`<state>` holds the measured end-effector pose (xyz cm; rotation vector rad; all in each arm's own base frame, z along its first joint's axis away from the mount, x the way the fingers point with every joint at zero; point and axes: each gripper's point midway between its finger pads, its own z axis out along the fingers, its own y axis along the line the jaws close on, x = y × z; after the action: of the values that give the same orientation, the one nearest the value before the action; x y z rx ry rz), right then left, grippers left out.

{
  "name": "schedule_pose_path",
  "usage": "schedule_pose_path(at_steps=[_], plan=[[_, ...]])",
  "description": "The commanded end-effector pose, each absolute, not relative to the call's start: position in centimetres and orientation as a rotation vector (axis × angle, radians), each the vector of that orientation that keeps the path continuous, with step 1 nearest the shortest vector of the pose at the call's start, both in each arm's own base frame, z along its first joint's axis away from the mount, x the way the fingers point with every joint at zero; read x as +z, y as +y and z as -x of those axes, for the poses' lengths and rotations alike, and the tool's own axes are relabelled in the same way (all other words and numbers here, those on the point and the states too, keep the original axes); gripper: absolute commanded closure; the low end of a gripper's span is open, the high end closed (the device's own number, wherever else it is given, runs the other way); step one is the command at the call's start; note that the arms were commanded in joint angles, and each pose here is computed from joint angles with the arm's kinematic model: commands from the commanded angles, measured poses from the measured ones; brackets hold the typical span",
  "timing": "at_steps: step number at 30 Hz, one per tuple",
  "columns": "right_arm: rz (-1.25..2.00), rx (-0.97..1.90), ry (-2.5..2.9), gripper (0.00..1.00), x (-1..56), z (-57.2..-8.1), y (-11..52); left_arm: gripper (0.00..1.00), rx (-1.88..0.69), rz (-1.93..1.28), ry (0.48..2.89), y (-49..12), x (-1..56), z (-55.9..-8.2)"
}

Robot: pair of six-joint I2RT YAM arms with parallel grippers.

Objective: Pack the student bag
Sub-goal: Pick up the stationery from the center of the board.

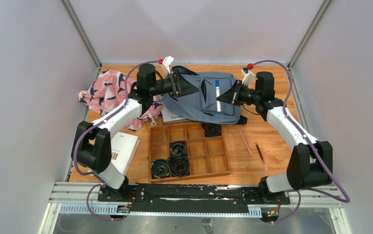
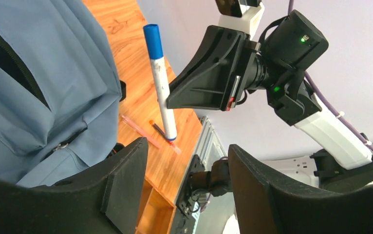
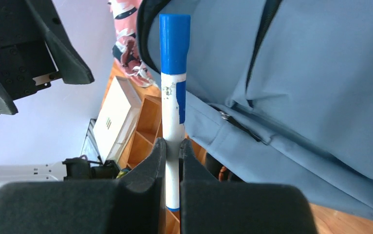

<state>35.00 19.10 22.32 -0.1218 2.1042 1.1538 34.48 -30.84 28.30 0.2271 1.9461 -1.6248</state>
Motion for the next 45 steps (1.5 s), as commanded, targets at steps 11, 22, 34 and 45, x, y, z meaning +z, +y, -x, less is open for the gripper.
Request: schedule_pose_path(at_steps=[11,22,34,45], plan=[[0.429,1.379,1.990,1.00,24.8,-32.6,25.8,0.35,-1.626,-0.107,1.963,-32.8,26.8,-36.2],[0.509,1.420,1.971,1.00,25.5,-32.7,27.3,0.52,-1.630,-0.094,1.992,-34.2,25.7,-36.0],[0.329,1.205,2.096,0.46,23.7,-34.5,23.5,1.00,-1.478,0.034,2.112,-32.2,22.4,-39.2],[-0.074,0.660,2.181,0.44,21.8,-36.7,13.7,1.00,-0.978,0.160,2.184,-29.1,20.9,-47.3]])
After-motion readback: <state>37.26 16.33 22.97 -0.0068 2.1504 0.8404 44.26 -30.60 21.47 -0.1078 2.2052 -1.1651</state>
